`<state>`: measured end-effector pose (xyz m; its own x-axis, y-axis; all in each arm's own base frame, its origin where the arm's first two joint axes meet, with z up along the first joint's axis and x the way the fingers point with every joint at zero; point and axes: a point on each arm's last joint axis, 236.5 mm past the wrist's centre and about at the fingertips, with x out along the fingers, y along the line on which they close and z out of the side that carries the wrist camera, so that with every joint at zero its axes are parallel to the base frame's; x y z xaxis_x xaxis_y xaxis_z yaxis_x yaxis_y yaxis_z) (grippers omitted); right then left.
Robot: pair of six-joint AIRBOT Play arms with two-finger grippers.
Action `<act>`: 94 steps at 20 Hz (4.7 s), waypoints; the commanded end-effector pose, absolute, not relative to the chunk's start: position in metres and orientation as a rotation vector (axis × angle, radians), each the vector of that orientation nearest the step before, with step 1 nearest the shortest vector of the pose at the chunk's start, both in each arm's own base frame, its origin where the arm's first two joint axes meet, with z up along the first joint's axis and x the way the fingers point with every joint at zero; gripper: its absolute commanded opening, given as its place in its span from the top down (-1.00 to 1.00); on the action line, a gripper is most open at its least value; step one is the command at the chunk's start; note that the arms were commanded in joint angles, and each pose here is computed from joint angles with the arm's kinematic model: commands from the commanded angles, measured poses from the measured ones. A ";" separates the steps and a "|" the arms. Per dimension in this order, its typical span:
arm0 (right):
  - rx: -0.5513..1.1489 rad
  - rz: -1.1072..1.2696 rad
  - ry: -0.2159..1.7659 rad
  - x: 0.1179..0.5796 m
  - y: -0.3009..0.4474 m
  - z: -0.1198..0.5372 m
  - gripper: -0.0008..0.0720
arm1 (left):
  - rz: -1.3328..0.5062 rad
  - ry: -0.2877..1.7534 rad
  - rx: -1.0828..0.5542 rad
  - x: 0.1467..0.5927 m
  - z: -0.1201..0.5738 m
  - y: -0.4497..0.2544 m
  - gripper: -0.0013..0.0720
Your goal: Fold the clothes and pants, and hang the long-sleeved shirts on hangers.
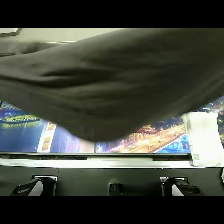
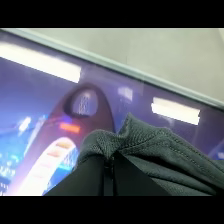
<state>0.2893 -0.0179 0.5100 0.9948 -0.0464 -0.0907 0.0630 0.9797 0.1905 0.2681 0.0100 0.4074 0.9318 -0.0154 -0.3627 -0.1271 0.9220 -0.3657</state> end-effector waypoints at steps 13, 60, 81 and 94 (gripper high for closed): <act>0.417 0.134 1.062 0.592 0.116 0.015 0.87 | 0.231 0.985 -0.646 0.433 -0.037 0.021 0.91; 0.926 0.212 1.598 0.205 0.045 -0.116 -0.34 | 0.287 1.121 -0.707 0.326 0.020 0.082 -0.48; 0.902 0.171 1.524 0.220 0.036 -0.124 0.87 | 0.060 1.322 -0.832 0.220 -0.105 0.035 -0.48; 0.915 0.163 1.504 0.225 0.036 -0.123 0.88 | 0.005 1.370 -0.938 0.213 -0.115 0.012 -0.48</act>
<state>0.2195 0.0413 -0.1198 0.0996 0.6403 -0.7617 0.4336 0.6611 0.6124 0.2220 0.0113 -0.1087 0.2986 -0.5064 -0.8090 -0.5134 0.6294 -0.5834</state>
